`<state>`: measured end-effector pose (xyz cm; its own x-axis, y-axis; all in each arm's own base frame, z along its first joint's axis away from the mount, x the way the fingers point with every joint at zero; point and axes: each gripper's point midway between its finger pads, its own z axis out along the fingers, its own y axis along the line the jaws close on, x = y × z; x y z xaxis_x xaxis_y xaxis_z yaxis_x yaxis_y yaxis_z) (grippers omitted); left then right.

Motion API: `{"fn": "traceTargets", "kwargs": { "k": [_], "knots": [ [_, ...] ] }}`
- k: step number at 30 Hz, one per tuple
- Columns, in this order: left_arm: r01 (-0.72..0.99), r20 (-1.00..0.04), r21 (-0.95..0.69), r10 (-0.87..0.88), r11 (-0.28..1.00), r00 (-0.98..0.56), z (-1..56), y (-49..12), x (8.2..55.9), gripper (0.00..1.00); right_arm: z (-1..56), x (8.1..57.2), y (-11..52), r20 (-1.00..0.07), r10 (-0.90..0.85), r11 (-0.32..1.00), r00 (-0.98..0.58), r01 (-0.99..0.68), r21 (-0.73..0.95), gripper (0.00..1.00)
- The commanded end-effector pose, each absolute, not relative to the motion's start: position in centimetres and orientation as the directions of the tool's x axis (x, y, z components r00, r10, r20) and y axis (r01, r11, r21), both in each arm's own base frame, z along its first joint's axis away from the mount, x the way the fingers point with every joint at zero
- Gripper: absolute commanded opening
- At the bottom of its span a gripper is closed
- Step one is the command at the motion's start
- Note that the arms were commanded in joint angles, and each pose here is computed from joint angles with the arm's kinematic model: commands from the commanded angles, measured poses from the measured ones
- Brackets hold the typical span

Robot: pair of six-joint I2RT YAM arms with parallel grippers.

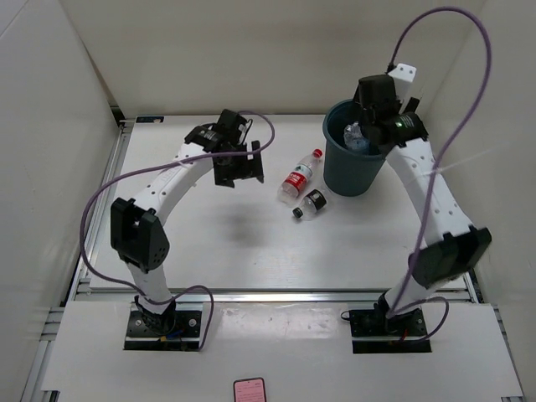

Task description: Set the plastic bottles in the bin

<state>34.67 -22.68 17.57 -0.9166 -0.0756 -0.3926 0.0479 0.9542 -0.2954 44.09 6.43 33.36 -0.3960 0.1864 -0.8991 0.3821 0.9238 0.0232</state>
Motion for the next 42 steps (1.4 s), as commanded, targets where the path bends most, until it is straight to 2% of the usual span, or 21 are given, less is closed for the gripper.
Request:
{"fn": "traceTargets", "kwargs": {
  "k": [1,3,4,5,9,13,16,23,29,31,32,33,34,35,38,42],
  "knots": [
    [0.070,-0.489,-0.384,-0.138,0.921,-0.861,21.8,-25.5,38.6,1.00,39.6,39.0,5.0,-0.930,0.296,0.895,-0.218,0.404,0.190,1.00],
    [0.095,-0.522,-0.402,-0.143,0.910,-0.841,22.7,-27.2,40.9,1.00,40.5,36.8,4.6,-0.931,0.307,0.899,-0.196,0.382,0.216,1.00],
    [0.090,-0.496,-0.399,-0.132,0.913,-0.858,20.5,-28.4,42.4,1.00,40.3,36.2,4.6,-0.930,0.309,0.902,-0.201,0.372,0.219,1.00],
    [0.133,-0.548,-0.420,-0.134,0.898,-0.826,22.7,-29.8,43.8,1.00,39.9,34.9,4.7,-0.928,0.308,0.910,-0.210,0.351,0.223,1.00],
    [0.194,-0.588,-0.404,-0.091,0.894,-0.804,20.5,-32.1,47.1,1.00,37.9,32.0,4.9,-0.905,0.338,0.914,-0.260,0.319,0.249,1.00],
    [0.337,-0.650,-0.302,0.066,0.892,-0.757,17.4,-35.6,46.8,0.99,36.7,30.0,4.5,-0.890,0.351,0.913,-0.290,0.315,0.258,1.00],
    [0.376,-0.633,-0.252,0.142,0.892,-0.761,14.4,-36.5,46.6,0.99,36.9,29.2,4.3,-0.890,0.356,0.914,-0.284,0.305,0.268,1.00],
    [0.376,-0.639,-0.153,0.199,0.914,-0.743,10.3,-36.4,48.3,1.00,39.3,27.8,4.1,-0.919,0.294,0.945,-0.262,0.223,0.239,1.00],
    [0.364,-0.569,-0.150,0.221,0.919,-0.792,5.8,-36.2,47.5,1.00,39.2,26.4,3.7,-0.925,0.267,0.956,-0.269,0.197,0.219,1.00],
    [0.360,-0.533,-0.185,0.215,0.914,-0.819,4.8,-36.1,46.8,0.93,39.0,25.8,3.3,-0.926,0.265,0.955,-0.269,0.207,0.213,1.00],
    [0.363,-0.524,-0.209,0.209,0.908,-0.825,4.8,-36.4,46.5,0.72,38.7,25.6,3.2,-0.926,0.264,0.955,-0.272,0.208,0.211,1.00],
    [0.344,-0.514,-0.212,0.195,0.915,-0.836,4.5,-35.9,46.7,0.56,38.4,25.6,3.2,-0.924,0.261,0.956,-0.279,0.209,0.206,1.00],
    [0.335,-0.530,-0.214,0.179,0.918,-0.829,5.6,-35.9,46.9,0.47,38.1,25.3,3.1,-0.921,0.268,0.954,-0.284,0.214,0.212,1.00],
    [0.326,-0.528,-0.219,0.169,0.919,-0.832,5.8,-35.8,46.7,0.43,37.7,25.4,3.1,-0.919,0.265,0.954,-0.291,0.216,0.206,1.00],
    [0.320,-0.575,-0.224,0.141,0.920,-0.806,9.0,-35.2,47.4,0.43,37.1,25.0,3.0,-0.914,0.279,0.950,-0.294,0.222,0.219,1.00],
    [0.182,-0.637,-0.192,0.018,0.964,-0.770,14.6,-31.4,48.9,0.44,36.2,25.1,3.3,-0.904,0.291,0.948,-0.313,0.224,0.227,1.00]
  ]
}}
